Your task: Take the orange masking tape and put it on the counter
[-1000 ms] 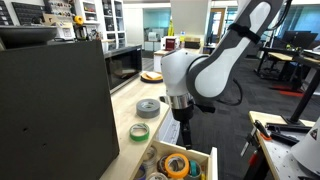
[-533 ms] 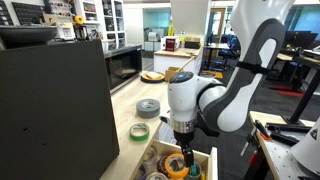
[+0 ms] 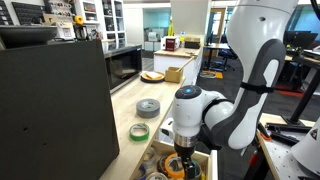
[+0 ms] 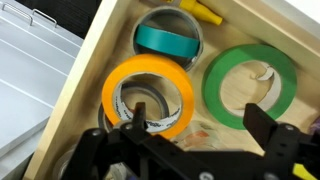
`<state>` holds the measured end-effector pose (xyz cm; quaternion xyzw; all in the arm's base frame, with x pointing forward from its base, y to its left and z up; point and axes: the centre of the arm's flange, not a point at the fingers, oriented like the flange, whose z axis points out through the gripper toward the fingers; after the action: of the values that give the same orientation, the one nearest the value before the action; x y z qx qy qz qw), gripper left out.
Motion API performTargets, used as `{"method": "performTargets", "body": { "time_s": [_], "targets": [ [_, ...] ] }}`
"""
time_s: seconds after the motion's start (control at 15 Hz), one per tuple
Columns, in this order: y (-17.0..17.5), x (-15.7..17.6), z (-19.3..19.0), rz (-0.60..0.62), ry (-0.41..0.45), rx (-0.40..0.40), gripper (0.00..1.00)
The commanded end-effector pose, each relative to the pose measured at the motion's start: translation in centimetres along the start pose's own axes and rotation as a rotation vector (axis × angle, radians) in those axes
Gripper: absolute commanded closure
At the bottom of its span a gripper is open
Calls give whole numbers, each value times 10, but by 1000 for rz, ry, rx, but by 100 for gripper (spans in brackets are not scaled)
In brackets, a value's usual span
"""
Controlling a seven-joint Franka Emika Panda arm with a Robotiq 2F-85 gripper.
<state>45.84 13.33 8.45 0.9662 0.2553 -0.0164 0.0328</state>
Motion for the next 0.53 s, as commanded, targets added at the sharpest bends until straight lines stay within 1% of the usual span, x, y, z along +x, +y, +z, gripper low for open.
{"method": "performTargets", "body": {
  "time_s": [0.0, 0.47],
  "targets": [
    [-2, -5, 19, -4, 22, 0, 0],
    [7, -9, 41, 1, 13, 14, 0]
  ]
}}
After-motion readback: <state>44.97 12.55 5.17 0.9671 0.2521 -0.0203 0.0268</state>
